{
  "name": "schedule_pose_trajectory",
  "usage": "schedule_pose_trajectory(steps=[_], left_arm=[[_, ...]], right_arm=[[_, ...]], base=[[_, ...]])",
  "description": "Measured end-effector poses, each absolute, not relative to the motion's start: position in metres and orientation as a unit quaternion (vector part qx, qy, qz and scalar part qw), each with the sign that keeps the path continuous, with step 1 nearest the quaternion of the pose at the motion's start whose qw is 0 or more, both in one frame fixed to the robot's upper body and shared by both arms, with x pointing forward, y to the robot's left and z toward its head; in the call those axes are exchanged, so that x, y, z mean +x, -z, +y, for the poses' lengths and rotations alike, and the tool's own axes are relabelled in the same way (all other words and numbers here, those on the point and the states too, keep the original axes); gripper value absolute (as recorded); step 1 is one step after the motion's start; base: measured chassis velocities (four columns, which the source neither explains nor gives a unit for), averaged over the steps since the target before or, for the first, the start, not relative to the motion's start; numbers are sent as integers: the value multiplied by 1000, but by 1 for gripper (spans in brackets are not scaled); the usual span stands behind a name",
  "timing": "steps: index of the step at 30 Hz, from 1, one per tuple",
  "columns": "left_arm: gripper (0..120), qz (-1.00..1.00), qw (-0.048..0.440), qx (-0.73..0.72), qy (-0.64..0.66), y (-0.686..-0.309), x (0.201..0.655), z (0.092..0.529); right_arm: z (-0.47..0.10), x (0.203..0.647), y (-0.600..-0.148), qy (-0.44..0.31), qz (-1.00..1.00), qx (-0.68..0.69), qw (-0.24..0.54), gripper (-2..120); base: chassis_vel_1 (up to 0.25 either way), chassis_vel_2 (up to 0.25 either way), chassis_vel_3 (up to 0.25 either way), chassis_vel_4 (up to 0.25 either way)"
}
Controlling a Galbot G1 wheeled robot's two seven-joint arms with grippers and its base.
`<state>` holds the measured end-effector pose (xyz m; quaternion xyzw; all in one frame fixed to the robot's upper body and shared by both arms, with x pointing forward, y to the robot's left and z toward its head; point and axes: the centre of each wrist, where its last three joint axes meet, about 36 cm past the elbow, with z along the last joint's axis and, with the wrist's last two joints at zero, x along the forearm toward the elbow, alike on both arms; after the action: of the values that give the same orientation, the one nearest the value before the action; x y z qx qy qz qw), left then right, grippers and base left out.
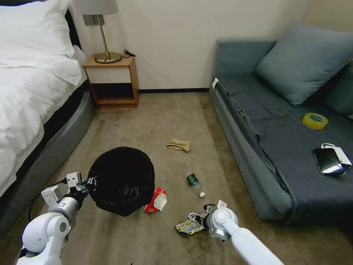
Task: Pick up the trash bin, then pick up the garbage on the floor and place it into the trash bin.
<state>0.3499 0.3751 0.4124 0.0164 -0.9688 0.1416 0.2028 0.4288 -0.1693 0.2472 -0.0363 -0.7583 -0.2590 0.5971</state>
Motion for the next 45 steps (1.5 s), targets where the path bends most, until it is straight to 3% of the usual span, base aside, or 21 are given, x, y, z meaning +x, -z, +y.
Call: schedule_pose_trajectory(steps=[6,9,17,28,38,45], left_arm=[[4,-969,203,17,-141,-411,348,375],[4,-969,202,17,-141,-412,348,375],[4,-969,201,16,-141,-412,348,374],[4,-969,202,16,-142,-409,348,374],[4,-969,202,13,-143,-408,349,372],[4,-969,204,13,-143,-407,349,371]], right_arm=[[-167,429,-245,259,-761,-35,594,100],[-167,429,-246,259,-761,-35,593,95],[-169,430,-245,252,-765,-36,591,67],[-170,429,-241,247,-767,-35,591,42],[-169,424,-235,248,-768,-31,590,2],[-170,423,-235,247,-770,-29,588,0]], base=[[0,0,0,0],[0,0,0,0],[0,0,0,0],[0,0,0,0],[0,0,0,0],[0,5,9,-1]])
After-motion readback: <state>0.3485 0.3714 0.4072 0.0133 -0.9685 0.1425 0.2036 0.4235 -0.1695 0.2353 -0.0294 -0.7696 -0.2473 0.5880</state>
